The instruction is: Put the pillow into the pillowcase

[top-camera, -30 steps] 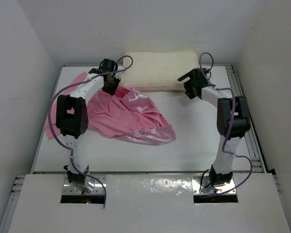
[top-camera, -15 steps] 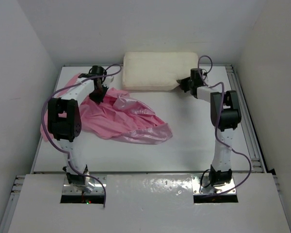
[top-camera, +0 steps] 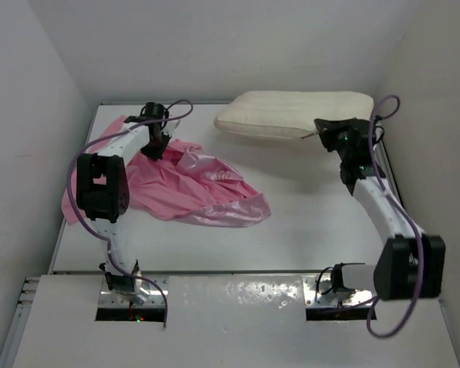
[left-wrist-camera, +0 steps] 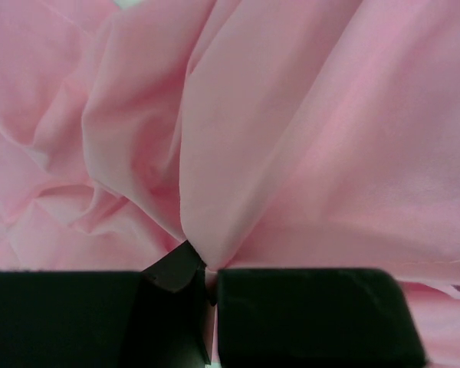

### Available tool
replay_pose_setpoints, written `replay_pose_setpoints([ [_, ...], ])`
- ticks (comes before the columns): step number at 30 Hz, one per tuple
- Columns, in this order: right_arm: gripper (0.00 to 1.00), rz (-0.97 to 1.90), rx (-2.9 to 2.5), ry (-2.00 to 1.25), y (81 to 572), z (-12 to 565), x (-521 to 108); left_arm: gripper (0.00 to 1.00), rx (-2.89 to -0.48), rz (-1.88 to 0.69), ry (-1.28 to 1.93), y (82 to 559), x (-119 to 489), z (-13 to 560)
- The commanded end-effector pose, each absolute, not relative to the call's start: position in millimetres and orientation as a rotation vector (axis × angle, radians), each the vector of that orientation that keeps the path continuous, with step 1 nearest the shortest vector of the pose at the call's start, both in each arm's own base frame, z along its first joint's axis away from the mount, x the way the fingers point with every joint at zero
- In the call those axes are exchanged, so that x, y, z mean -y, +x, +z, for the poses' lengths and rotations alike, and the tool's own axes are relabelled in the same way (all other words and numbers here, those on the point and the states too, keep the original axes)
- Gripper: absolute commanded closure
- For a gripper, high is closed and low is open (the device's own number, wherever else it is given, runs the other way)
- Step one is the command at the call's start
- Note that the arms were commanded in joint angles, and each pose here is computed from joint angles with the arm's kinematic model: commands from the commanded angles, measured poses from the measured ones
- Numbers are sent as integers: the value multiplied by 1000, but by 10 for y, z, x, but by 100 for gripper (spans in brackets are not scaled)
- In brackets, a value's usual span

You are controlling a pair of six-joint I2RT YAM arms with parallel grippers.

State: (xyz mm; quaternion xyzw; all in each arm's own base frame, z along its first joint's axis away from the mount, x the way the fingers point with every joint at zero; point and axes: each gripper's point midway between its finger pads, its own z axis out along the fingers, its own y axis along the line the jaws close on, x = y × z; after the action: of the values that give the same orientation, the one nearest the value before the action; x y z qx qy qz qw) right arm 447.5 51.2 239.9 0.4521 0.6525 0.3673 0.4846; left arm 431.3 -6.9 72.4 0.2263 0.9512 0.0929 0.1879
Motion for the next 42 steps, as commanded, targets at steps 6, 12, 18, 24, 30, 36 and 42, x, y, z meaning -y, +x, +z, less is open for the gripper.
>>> replay_pose_setpoints([
  [6,17,555,-1620,1090,3264,2456,-131,100,-2547,168,694,4646,492,942],
  [12,1,479,-1750,736,3076,2783,-384,100,-2543,129,728,4646,662,952],
  [18,6,504,-2199,241,3265,2315,-1429,100,-2521,121,767,4621,821,1026],
  [24,1,210,-2307,-111,3759,2248,-2155,100,-2512,151,781,4572,843,1077],
  [30,1,214,-2341,-176,4088,1602,-2801,100,-2525,171,784,4480,817,1012],
  [36,1,258,-2411,-169,4051,950,-3091,100,-2547,186,791,4409,779,901],
  [42,22,144,-2456,-182,4002,529,-3101,100,-2546,188,786,4429,775,900],
])
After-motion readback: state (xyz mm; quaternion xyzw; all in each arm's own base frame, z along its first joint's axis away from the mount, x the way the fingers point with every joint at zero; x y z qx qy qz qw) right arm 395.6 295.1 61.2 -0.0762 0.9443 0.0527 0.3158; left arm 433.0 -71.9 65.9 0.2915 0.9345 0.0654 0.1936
